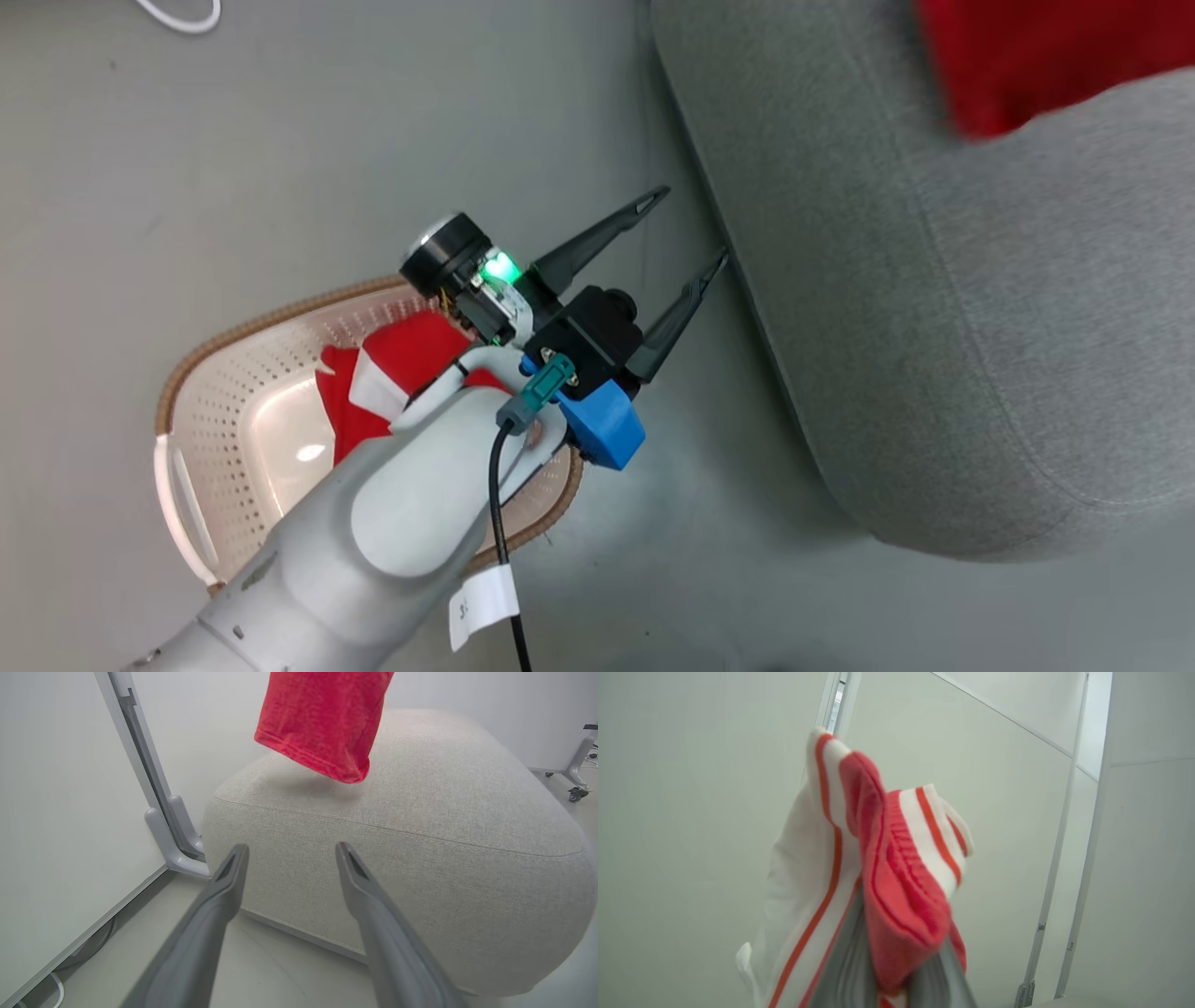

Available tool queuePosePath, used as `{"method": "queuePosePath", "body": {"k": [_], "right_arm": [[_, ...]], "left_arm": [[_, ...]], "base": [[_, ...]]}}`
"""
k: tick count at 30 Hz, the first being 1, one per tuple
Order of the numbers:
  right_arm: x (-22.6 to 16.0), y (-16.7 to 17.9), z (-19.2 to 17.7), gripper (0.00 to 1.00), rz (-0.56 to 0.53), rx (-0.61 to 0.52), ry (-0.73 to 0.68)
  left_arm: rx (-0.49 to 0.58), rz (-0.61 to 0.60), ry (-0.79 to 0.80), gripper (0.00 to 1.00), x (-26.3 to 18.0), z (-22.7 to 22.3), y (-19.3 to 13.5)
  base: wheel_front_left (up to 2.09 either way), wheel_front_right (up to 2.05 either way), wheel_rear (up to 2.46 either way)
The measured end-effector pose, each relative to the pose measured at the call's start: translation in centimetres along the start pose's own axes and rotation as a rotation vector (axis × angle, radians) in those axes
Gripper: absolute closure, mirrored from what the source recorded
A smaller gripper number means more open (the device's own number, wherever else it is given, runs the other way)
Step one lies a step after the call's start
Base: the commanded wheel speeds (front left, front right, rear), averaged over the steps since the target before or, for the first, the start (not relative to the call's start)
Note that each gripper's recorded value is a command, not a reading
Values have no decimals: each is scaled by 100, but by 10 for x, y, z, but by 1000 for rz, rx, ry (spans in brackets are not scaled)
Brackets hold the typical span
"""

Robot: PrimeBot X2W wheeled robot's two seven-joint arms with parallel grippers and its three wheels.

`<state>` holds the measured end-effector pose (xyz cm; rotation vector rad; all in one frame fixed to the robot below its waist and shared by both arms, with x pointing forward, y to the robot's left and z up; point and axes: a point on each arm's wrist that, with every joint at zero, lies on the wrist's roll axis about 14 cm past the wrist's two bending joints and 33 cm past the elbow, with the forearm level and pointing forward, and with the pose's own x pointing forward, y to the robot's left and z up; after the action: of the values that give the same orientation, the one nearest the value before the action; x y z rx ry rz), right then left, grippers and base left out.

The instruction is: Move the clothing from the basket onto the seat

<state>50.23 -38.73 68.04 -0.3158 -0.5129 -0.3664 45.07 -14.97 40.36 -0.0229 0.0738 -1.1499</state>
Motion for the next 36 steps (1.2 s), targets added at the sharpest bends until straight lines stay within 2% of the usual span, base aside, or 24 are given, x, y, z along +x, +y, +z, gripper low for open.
{"method": "queuePosePath", "body": {"k": [4,8,14,20,28,32,36], "right_arm": [[25,-25,5,100,-44,-97,-54],[38,-48,-5,100,-81,-183,-49],[32,-61,-47,100,-104,-246,49],[-9,-58,-122,100,-116,-246,258],[-76,-49,-199,100,-138,-210,515],[-105,-49,-227,100,-147,-196,629],[-116,-48,-236,100,-159,-178,666]], "left_arm": [[-8,5,8,0,4,-19,14],[-30,3,21,0,6,-41,22],[-67,-22,29,0,12,-64,19],[-86,-36,38,0,14,-80,18],[-97,-42,71,0,10,-98,20],[-101,-45,76,0,9,-102,19],[-103,-44,80,0,8,-103,20]], "base": [[0,0,0],[0,0,0],[0,0,0],[0,0,0],[0,0,0],[0,0,0],[0,0,0]]}}
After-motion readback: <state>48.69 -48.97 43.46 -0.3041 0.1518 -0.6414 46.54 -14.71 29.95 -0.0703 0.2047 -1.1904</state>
